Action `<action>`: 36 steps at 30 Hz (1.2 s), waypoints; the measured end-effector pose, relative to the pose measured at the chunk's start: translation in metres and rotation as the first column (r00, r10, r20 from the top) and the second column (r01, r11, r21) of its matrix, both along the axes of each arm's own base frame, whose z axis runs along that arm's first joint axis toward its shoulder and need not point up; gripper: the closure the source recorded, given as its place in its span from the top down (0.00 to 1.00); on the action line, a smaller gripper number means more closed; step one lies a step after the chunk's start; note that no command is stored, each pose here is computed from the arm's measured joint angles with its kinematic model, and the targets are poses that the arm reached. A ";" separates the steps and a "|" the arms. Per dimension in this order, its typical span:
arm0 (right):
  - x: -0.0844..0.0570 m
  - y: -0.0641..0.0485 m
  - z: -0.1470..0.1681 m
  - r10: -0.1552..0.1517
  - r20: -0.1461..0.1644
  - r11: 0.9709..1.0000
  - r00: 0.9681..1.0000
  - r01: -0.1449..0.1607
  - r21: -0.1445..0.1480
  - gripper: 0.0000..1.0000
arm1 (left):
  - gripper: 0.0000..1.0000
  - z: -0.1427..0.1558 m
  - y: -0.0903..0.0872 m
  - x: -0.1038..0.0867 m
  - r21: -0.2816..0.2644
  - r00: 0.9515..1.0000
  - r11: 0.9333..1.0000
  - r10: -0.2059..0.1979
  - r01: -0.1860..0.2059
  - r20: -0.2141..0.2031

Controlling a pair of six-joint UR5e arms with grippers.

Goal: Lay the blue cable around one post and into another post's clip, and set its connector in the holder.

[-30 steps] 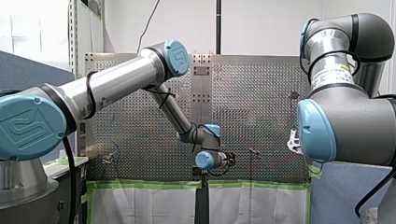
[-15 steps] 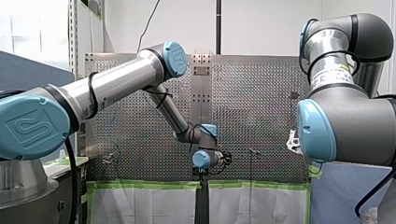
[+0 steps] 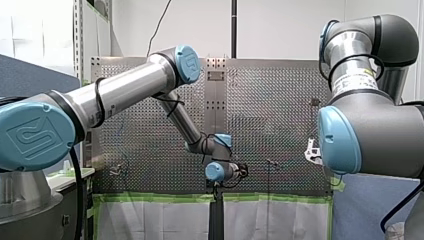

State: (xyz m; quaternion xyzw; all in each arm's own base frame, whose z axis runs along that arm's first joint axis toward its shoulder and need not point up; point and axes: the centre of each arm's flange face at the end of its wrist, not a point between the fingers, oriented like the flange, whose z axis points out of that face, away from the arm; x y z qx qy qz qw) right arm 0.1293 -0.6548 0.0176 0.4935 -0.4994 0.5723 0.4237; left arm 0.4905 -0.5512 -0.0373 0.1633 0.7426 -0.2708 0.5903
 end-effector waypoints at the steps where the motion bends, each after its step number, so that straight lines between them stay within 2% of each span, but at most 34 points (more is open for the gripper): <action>1: 0.001 0.000 0.000 0.002 0.000 1.000 1.000 -0.002 0.000 0.00 | 0.00 0.000 -0.001 -0.001 -0.001 1.000 1.000 -0.002 0.002 0.001; 11: 0.003 0.001 -0.001 0.012 0.001 1.000 1.000 -0.012 0.000 0.00 | 0.00 0.001 0.000 0.001 -0.010 1.000 1.000 0.002 -0.002 0.002; 24: 0.004 0.001 -0.001 0.012 0.008 1.000 1.000 -0.012 0.000 0.00 | 0.00 0.016 0.007 0.033 -0.039 0.999 0.998 0.042 -0.041 0.017; 36: 0.001 0.000 -0.001 0.004 0.009 1.000 1.000 -0.004 -0.001 0.00 | 0.00 0.020 0.017 0.049 -0.043 0.998 0.997 0.063 -0.062 0.021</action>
